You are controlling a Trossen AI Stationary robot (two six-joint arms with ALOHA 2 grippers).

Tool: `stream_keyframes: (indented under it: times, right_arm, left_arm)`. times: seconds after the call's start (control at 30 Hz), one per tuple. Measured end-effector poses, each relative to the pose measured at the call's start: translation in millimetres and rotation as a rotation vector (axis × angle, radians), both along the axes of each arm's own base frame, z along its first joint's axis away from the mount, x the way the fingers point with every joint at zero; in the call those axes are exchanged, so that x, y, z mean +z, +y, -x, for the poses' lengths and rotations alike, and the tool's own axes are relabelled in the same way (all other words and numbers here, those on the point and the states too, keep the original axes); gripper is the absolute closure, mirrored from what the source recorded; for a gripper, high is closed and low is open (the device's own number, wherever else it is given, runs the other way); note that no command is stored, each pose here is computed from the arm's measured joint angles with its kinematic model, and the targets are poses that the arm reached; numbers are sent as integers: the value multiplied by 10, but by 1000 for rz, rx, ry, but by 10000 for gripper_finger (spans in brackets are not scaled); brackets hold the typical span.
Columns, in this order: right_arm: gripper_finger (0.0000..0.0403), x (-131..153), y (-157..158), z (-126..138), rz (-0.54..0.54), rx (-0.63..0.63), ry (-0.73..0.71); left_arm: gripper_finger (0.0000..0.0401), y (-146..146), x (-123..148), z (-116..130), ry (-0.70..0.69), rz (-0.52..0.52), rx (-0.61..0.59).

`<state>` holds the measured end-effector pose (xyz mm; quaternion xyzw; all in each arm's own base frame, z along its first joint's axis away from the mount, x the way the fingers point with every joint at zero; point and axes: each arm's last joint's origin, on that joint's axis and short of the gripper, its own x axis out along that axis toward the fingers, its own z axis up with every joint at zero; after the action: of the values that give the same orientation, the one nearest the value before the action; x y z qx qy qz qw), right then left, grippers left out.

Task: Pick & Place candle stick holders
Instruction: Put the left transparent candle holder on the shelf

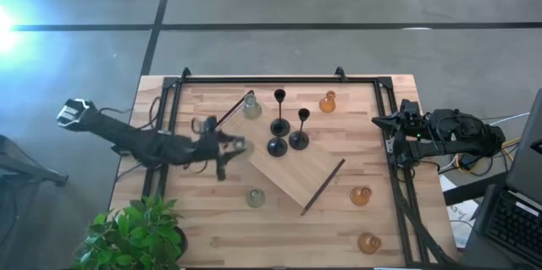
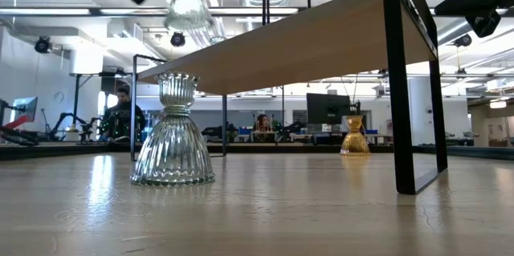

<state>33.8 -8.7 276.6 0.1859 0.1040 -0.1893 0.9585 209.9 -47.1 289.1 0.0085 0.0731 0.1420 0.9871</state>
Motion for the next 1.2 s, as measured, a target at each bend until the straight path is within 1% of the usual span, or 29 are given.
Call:
stream_keyframes:
  times: [0.1, 0.2, 0.63, 0.8, 0.97, 1.2]
  right_arm:
    - [394, 0, 0, 0, 0, 0, 0]
    - [394, 1, 0, 1, 0, 0, 0]
    - [394, 1, 0, 0, 0, 0, 0]
    - [394, 0, 0, 0, 0, 0, 0]
    - [394, 1, 0, 1, 0, 0, -1]
    - [394, 0, 0, 0, 0, 0, 0]
  left_arm:
    - [256, 136, -31, -101, 11, 36, 77]
    - [256, 211, -70, -193, 30, 39, 114]
    - [256, 271, -260, -384, 109, 28, 162]
    - [256, 279, -293, -405, 112, 24, 204]
    - [256, 305, -340, -367, 103, 47, 232]
    - [256, 393, -371, -320, 103, 49, 267]
